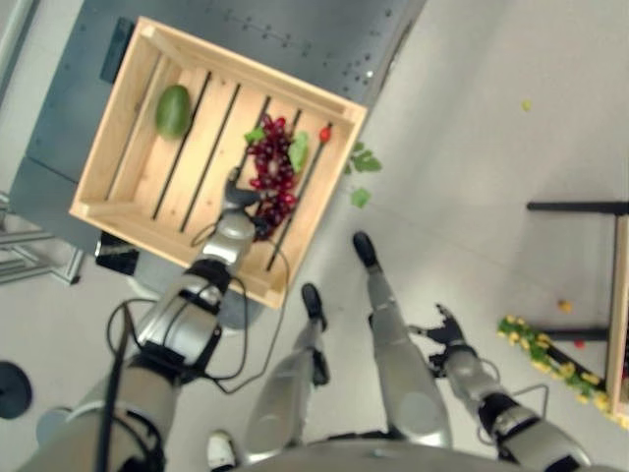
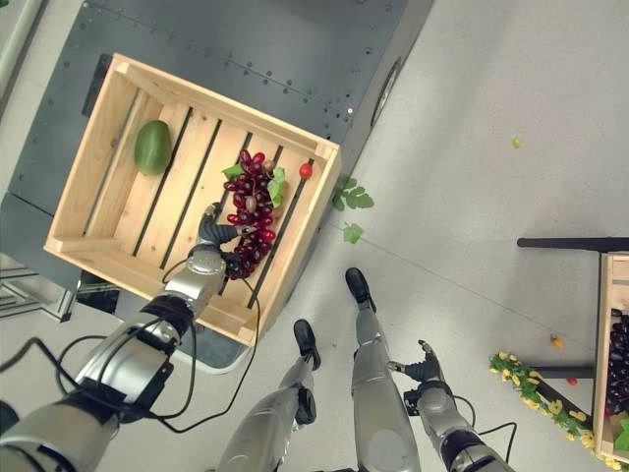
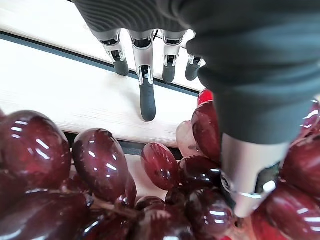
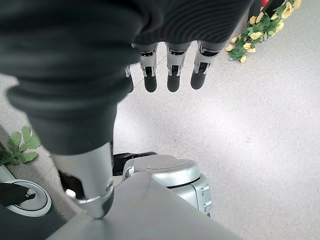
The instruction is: Pick up the fruits from the basket on one side to the basket on the other side
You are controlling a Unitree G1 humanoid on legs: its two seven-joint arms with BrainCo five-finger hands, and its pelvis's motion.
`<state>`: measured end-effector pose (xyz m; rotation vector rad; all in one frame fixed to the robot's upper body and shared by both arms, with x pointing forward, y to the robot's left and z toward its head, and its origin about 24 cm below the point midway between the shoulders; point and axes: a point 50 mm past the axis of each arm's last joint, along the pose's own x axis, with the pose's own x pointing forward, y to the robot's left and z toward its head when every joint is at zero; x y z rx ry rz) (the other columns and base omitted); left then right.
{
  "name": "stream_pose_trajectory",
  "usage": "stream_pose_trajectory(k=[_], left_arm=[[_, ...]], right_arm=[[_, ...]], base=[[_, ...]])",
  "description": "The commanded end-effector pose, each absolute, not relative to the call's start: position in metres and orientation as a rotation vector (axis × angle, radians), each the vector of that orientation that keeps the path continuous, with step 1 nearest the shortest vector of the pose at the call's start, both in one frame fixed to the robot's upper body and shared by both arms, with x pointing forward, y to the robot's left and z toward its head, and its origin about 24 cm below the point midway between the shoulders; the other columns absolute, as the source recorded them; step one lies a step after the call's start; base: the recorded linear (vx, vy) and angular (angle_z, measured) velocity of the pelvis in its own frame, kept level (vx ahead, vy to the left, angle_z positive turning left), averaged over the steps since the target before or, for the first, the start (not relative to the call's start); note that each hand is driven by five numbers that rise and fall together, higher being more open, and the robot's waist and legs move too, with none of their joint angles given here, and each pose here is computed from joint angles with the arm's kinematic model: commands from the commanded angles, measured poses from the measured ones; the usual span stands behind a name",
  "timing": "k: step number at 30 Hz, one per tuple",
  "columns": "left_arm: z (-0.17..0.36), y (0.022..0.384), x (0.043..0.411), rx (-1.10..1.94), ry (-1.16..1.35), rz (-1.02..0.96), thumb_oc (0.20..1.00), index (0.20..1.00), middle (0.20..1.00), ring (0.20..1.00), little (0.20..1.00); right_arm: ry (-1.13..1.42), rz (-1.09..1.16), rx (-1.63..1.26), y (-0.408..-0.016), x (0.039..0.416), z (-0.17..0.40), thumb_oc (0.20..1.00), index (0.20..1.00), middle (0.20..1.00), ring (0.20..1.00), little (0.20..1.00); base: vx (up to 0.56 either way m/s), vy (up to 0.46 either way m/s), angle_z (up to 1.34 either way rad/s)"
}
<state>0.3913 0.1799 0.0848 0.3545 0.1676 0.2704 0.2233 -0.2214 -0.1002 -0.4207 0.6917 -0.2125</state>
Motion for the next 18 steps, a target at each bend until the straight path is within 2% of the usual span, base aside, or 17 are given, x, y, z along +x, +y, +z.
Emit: stream_pose_trajectory(k=[1, 9, 18], left_arm=[[0.118, 0.058, 0.395, 0.236, 0.022, -0.119, 1.0, 1.0, 1.0, 1.0, 1.0], [0.099, 0.08, 0.377, 0.145, -0.009, -0.106, 1.0, 1.0, 1.0, 1.0, 1.0], [0.091, 0.133, 0.349, 0.031, -0.07, -0.051, 1.0, 1.0, 1.0, 1.0, 1.0]], right_arm=[[0.676, -0.232, -0.425, -0.23, 0.218, -0.099, 1.0, 1.0, 1.0, 1.0, 1.0], [0.658, -0.263, -0.408, -0.234, 0.218, -0.097, 1.0, 1.0, 1.0, 1.0, 1.0], [0.635, -0.284, -0.385, -0.237, 0.22, -0.092, 1.0, 1.0, 1.0, 1.0, 1.0]], base=[[0.0, 0.0, 0.0], [0.0, -0.015, -0.04], [0.0, -0.005, -0.01]])
